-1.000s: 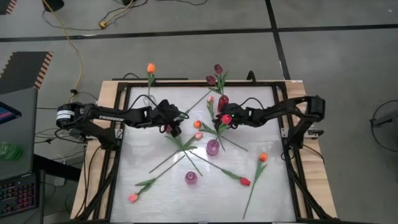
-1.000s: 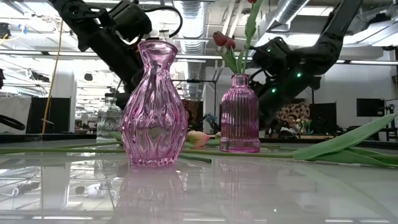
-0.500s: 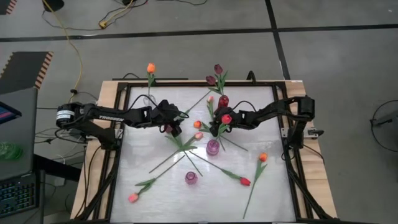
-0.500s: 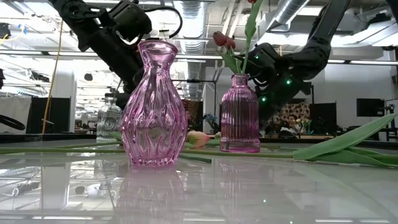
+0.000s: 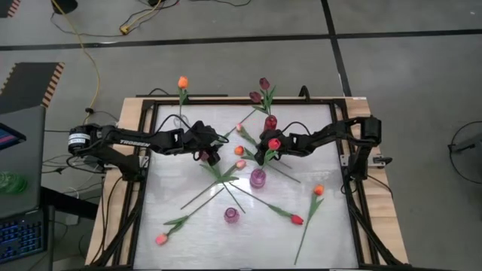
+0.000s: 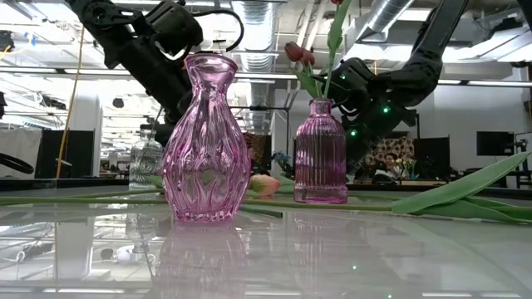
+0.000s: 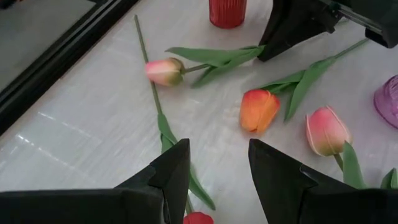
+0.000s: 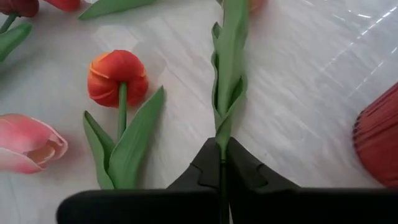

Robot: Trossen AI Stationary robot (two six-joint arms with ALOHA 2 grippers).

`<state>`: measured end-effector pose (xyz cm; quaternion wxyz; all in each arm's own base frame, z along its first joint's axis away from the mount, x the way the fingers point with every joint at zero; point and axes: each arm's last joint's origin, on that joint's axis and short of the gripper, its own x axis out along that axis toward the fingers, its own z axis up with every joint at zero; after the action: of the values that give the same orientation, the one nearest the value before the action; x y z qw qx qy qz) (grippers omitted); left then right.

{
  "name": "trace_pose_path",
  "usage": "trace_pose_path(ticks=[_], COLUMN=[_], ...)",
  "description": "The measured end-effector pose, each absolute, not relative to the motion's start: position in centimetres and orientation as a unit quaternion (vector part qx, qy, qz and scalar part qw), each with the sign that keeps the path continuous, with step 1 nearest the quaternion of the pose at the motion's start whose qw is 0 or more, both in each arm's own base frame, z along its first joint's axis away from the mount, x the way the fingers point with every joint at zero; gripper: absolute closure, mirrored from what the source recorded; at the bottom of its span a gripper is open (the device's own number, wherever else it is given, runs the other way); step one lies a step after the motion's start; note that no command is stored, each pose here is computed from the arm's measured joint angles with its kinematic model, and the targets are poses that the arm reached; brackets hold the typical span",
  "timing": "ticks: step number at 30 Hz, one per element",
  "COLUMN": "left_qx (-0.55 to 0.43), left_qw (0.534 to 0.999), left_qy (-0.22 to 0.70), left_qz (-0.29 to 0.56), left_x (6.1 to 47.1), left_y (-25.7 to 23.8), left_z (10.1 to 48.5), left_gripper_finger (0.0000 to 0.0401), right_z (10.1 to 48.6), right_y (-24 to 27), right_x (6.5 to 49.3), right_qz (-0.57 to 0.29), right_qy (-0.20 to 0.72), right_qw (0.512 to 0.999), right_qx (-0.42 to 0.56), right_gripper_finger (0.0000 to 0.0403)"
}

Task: Sort flowers into vase by color
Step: Put the top right pink flower into the bottom purple vase

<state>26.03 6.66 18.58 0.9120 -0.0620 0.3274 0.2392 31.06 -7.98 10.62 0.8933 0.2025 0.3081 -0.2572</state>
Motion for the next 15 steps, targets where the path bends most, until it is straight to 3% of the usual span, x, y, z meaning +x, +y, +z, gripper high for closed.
trace_pose_path(ticks=[15], left_qx=[-0.063], left_qw=[0.913], left_qy=[0.326], left_qz=[0.236], left_x=[26.1], left_y=[6.7], left_z=[18.6], left_gripper_finger=[0.0250], right_z=[17.1], right_y=[-6.7], right_x=[28.1], right_qz=[-0.245], right_qy=[0.317], right_qw=[0.895], right_qx=[0.197], right_gripper_finger=[0.0367])
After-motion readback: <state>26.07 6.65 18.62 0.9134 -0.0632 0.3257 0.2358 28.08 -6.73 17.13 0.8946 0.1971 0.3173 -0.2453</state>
